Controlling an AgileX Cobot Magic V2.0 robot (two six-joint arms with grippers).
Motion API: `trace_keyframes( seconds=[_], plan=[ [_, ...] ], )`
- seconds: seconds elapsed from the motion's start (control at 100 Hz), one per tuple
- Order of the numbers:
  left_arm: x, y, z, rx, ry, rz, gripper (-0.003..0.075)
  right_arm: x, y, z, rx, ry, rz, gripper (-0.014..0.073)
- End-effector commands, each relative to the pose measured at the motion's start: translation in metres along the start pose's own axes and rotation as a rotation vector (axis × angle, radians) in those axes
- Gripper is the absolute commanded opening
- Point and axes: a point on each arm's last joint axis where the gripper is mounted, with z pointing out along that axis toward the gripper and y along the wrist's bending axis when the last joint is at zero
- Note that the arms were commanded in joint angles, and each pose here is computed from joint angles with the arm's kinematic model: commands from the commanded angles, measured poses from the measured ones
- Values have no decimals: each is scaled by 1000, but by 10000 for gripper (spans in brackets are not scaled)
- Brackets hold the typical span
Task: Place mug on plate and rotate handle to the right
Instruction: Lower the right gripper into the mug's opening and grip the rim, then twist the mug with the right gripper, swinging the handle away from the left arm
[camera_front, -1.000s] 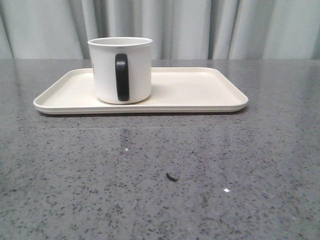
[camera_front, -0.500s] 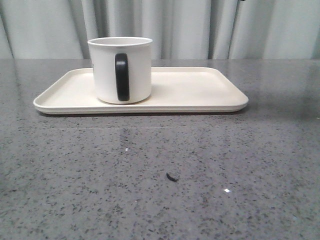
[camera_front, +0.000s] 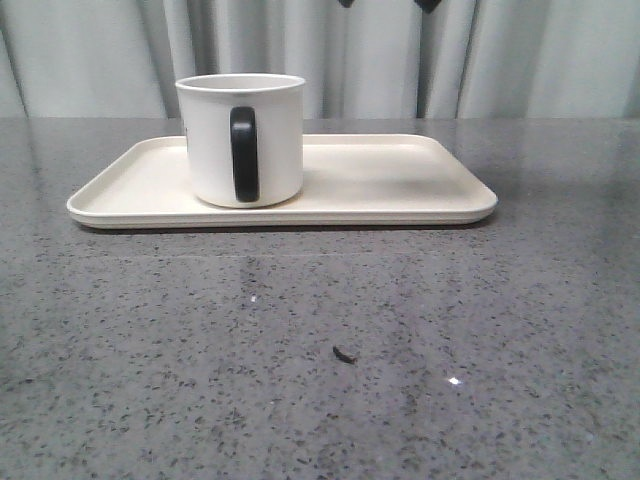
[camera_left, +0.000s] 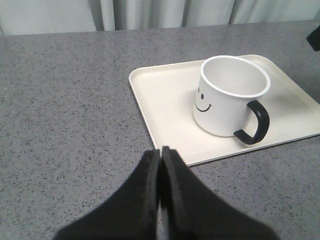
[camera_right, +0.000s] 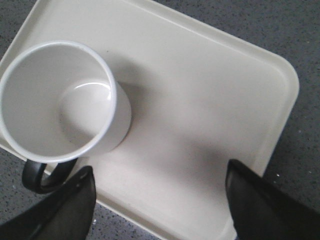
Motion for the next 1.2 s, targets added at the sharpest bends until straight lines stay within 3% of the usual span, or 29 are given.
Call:
trace_keyframes(
  seconds=[0.0, 0.41, 0.75, 0.94, 1.19],
  plan=[
    [-11, -5, -3, 48, -64, 4, -19, -15, 6, -21, -38, -81, 9, 539],
    [-11, -5, -3, 48, -64, 4, -19, -32, 34, 23, -88, -40, -3, 539],
    [-11, -5, -3, 48, -64, 4, -19, -32, 32, 50, -79, 1, 31, 524],
    [-11, -4, -3, 46, -67, 8, -19, -31, 31, 61, -75, 23, 64, 343],
    [-11, -4, -3, 41, -71, 14, -19, -31, 30, 62, -73, 30, 86, 4]
  ],
)
